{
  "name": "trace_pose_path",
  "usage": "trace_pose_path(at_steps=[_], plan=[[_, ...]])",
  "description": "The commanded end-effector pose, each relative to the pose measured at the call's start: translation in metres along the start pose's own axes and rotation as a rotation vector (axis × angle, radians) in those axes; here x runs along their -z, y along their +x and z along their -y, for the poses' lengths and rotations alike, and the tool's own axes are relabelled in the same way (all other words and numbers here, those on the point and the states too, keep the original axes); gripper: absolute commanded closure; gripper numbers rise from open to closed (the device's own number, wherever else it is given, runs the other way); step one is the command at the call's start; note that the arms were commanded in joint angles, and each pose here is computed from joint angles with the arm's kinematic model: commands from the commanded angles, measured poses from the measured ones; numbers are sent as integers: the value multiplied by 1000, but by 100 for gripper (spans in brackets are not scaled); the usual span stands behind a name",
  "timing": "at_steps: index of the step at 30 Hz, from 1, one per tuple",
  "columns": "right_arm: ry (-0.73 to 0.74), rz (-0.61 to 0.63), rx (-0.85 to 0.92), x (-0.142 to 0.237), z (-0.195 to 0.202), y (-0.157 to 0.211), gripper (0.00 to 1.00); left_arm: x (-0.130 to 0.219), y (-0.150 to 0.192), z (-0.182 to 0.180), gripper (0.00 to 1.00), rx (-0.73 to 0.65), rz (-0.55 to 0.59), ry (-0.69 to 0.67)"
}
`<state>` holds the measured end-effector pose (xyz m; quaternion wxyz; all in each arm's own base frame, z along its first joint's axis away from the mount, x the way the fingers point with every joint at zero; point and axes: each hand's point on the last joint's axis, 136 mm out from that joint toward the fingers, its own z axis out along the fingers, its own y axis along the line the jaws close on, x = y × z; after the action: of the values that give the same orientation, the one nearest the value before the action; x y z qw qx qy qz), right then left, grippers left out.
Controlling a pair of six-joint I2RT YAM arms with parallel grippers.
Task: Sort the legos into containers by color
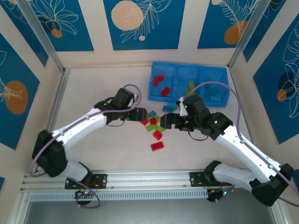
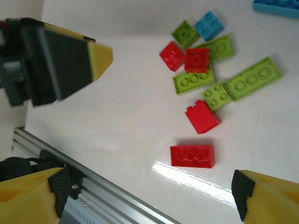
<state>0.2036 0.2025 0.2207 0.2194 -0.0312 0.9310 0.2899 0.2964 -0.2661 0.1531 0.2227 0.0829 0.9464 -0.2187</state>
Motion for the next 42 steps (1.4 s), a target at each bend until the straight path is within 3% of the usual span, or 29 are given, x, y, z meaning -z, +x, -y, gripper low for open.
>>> trace_pose_path(at_steps=[1,10,15,32,42], plan=[[118,19,-40,1,24,4,9,-12,-4,12,28,110,0,-65],[148,70,-96,10,46,11,8,-68,2,30,32,70,-86,-194],[144,92,-122,16,53,14,8,-89,8,13,33,63,-116,-336],[142,100,-155,17,60,18,8,-126,31,24,43,-32,-228,-316],[129,104,-163,21,57,18,8,-121,28,25,66,-60,-215,-329]])
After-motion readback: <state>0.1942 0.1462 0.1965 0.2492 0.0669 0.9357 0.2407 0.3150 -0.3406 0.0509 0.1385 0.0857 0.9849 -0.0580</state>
